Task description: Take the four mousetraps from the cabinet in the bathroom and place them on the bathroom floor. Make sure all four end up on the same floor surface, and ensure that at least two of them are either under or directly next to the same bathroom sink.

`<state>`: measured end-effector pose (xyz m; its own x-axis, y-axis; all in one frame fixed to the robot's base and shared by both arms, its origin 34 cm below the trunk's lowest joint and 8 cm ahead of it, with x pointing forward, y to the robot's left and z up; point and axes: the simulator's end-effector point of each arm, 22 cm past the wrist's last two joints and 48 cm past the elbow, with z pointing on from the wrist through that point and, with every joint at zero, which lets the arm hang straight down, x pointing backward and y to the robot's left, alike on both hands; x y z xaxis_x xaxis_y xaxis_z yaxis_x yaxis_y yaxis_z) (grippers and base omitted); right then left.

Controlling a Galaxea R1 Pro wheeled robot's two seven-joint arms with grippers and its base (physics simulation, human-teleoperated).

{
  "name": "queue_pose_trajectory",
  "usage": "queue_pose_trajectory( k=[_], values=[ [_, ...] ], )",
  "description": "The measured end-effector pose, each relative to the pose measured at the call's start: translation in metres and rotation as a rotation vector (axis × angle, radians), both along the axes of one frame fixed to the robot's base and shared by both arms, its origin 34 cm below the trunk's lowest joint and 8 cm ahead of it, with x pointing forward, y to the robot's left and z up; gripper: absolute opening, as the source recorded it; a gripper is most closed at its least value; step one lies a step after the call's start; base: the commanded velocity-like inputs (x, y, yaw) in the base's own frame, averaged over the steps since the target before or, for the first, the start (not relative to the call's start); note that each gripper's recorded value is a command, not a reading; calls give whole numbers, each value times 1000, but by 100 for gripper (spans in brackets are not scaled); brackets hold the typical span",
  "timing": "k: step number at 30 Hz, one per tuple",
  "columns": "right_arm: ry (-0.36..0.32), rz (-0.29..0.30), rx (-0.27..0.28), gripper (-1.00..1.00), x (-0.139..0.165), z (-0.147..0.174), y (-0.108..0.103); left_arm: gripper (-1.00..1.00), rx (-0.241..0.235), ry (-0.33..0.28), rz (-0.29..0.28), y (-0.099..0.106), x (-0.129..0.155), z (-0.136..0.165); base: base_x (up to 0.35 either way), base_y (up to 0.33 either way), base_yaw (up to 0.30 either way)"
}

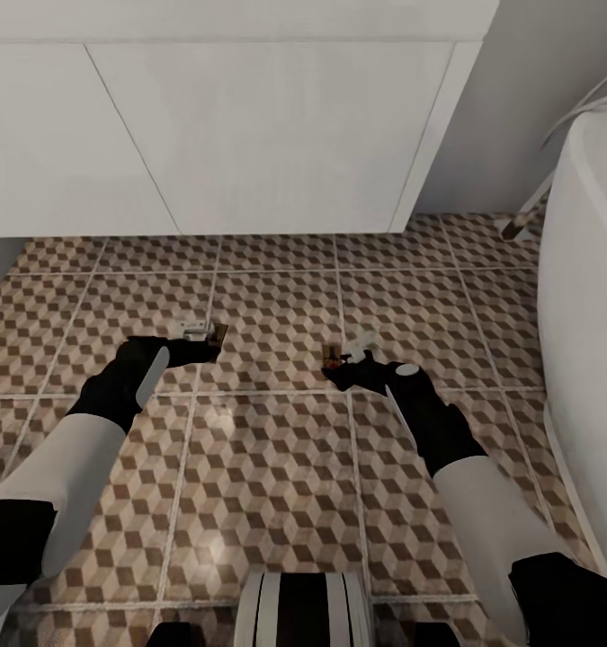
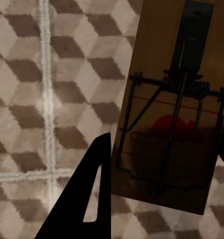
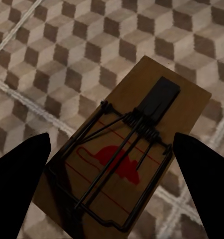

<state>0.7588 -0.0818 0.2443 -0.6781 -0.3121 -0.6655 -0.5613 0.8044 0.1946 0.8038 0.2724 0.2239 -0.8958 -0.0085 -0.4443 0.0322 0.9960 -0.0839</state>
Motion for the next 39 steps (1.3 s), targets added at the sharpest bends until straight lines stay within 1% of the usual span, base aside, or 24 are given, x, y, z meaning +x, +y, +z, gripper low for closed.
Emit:
queue_pose_trajectory(
  k=[10,25,27,29,31,33,35,38,39],
  values=[
    [48,0,-1,-100,-13,-33,-1,-100,1,48,-1,0,-14,-35,0,0,0],
    [132,-2,-5,-100,-40,-89,-2,-100,1,133,-1,0,-43,-95,0,0,0],
    [134,-4,-7,-100,-40,-91,-3,-100,0,136,0,0,-44,-97,0,0,0],
    [117,-7,-8,-100,-35,-87,-6,-100,0,139,-1,0,-46,-99,0,0,0],
    [71,-10,-12,-100,-21,-75,-12,-100,0,142,-1,0,-47,-101,0,0,0],
    [42,-12,-16,-100,-12,-67,-16,-100,0,145,-1,0,-48,-103,0,0,0],
    [25,-16,-22,-100,-7,-63,-19,-100,0,147,-1,0,-49,-104,0,0,0],
    [3,-44,-50,-100,0,-62,-27,-100,0,146,-1,0,-49,-104,0,0,0],
    [-9,-68,-75,-100,4,-63,-34,-100,0,144,-2,-1,-49,-104,0,0,0]
  ],
)
